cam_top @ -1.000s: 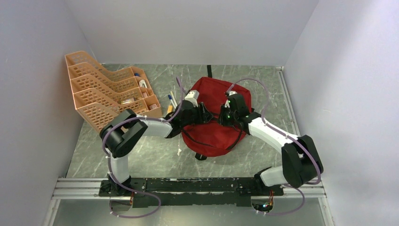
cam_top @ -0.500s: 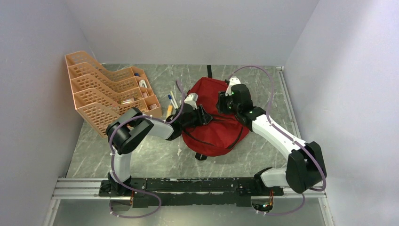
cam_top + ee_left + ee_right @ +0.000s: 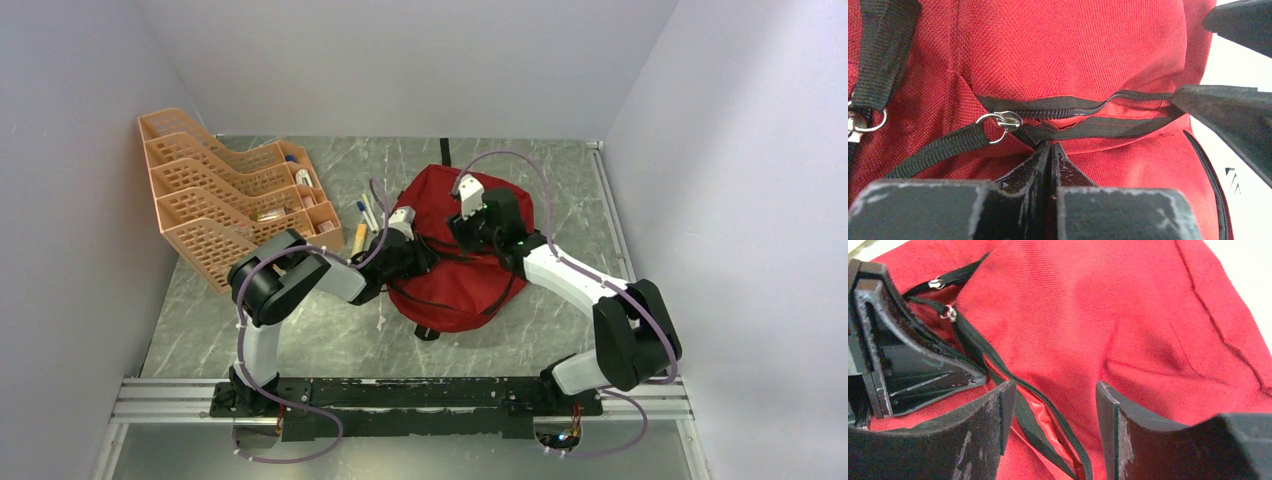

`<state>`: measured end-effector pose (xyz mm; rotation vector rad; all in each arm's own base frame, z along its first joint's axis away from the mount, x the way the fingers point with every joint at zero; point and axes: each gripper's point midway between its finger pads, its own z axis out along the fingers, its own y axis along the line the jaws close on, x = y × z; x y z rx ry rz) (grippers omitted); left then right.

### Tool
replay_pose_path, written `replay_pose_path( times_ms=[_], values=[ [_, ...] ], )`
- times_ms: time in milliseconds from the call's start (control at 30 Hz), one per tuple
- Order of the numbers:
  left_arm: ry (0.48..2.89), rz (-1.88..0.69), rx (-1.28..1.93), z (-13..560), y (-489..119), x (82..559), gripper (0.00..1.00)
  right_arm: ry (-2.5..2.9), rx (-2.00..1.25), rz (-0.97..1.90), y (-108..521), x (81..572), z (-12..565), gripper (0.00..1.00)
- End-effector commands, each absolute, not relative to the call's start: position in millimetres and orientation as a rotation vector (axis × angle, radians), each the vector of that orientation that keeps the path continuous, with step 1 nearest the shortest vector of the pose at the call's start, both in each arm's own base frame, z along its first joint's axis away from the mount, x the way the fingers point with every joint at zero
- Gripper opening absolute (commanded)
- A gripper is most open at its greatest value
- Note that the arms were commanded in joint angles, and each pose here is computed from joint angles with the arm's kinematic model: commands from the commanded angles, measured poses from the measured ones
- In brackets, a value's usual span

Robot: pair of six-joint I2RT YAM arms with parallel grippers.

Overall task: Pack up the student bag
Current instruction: Adjust the student bag at the center of the board.

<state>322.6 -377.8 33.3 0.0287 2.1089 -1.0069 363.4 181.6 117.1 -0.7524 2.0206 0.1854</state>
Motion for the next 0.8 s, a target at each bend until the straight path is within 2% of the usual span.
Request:
replay_pose_path(
  times_ms=[0,167,567,667,767],
  values=[
    [2.211,-0.935,0.048,0,-363,308,0.1,1.877,-0.899,0.206,200,364,125,0.63],
    [2.205,-0.932,0.053,4,-364,310,0.1,1.832,-1.042,0.102,200,363,111,0.68],
    [2.216,-0.944,0.055,2,-365,310,0.08,1.839,-1.26,-0.114,191,355,70,0.72],
    [2.217,-0.942,0.061,3,-366,310,0.08,1.857,-1.251,-0.217,183,359,62,0.7],
    [2.216,-0.939,0.067,4,-365,310,0.08,1.869,-1.222,-0.332,175,367,61,0.62]
  ],
)
